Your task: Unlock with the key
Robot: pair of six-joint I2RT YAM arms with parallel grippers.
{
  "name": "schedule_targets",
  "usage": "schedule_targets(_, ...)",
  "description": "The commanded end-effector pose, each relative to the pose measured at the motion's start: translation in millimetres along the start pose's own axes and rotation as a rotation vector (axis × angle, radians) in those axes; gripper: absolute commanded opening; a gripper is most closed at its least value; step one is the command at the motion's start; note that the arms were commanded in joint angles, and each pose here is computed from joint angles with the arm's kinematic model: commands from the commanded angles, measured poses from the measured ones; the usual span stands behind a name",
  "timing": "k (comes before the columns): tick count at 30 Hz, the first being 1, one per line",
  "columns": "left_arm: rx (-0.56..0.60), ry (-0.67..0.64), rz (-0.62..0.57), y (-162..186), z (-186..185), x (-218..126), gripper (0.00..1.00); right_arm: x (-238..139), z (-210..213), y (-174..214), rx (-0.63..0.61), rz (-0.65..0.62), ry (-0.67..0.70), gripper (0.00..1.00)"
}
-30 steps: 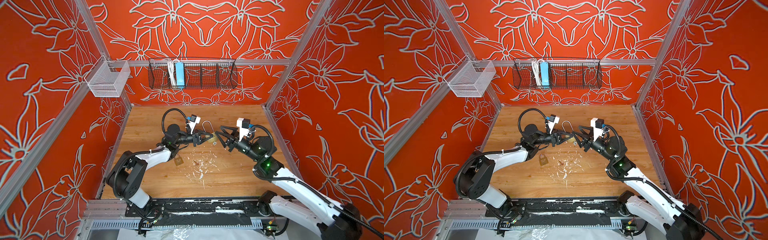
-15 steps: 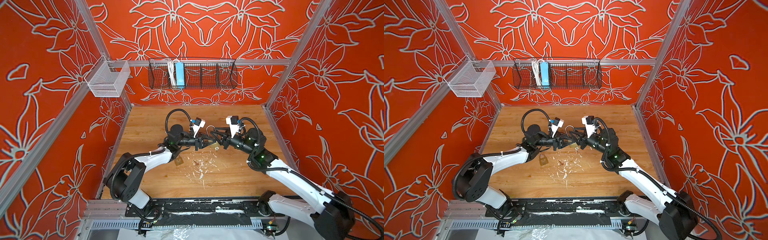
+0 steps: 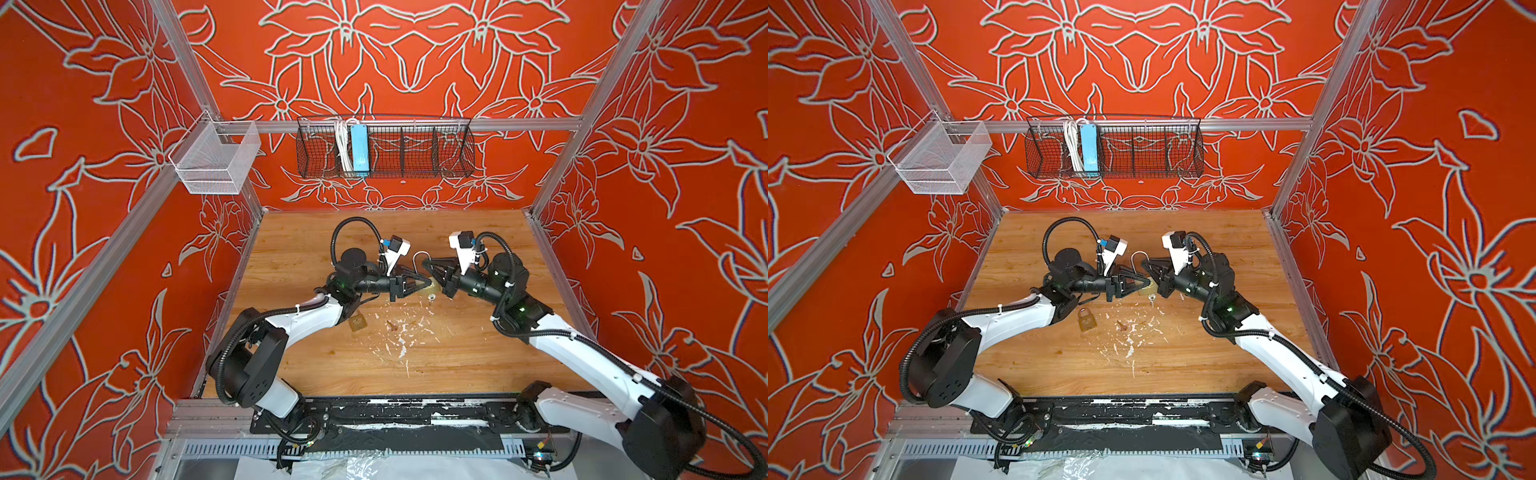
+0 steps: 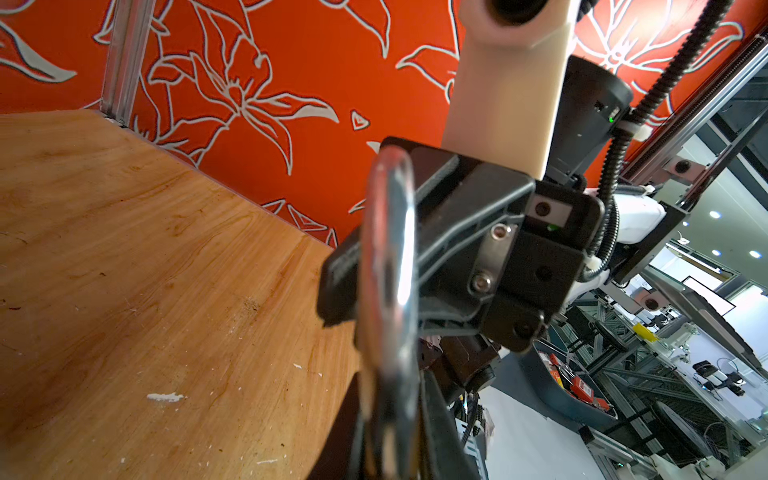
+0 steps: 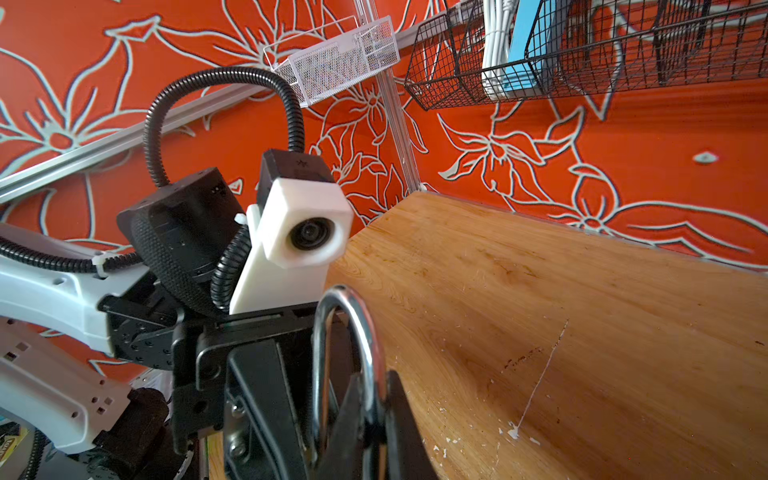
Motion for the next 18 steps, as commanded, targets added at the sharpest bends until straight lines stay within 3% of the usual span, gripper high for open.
schedule_targets(1, 0.14, 0.038, -0.054, -22.8, -18.4, 0.3, 0.04, -2.7, 2.2, -12.9, 0.014, -0.103, -0.029, 0.0)
schedule_targets(4, 0.14, 0.042, -0.054, -22.2, -18.5, 0.5, 0.2, -3.8, -0.4, -17.0, 0.049, -0.144, -0.017, 0.0)
schedule_targets(6, 0.139, 0.043, -0.051, -21.2, -18.4, 0.9, 0.25, -4.3, -0.7, -19.2, 0.062, -0.164, -0.012, 0.0)
schedule_targets(13, 0.138, 0.051, -0.048, -20.5, -19.6, 2.2, 0.38, -7.9, 2.7, -26.7, 0.059, -0.201, -0.009, 0.0)
schedule_targets(18, 0.138, 0.043, -0.044, -19.5, -18.8, 3.2, 0.38, -10.8, 3.4, -27.5, 0.056, -0.222, -0.006, 0.0)
Point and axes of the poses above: each gripper's point midway between its finger pads, its own x axis out along the fingers, its own z axis along the line the jaws close on, y = z × x, the point moved 8 cm from there along -x, back along the fingers, and after that the axes turned 8 degrees about x, right-handed, at the moved point
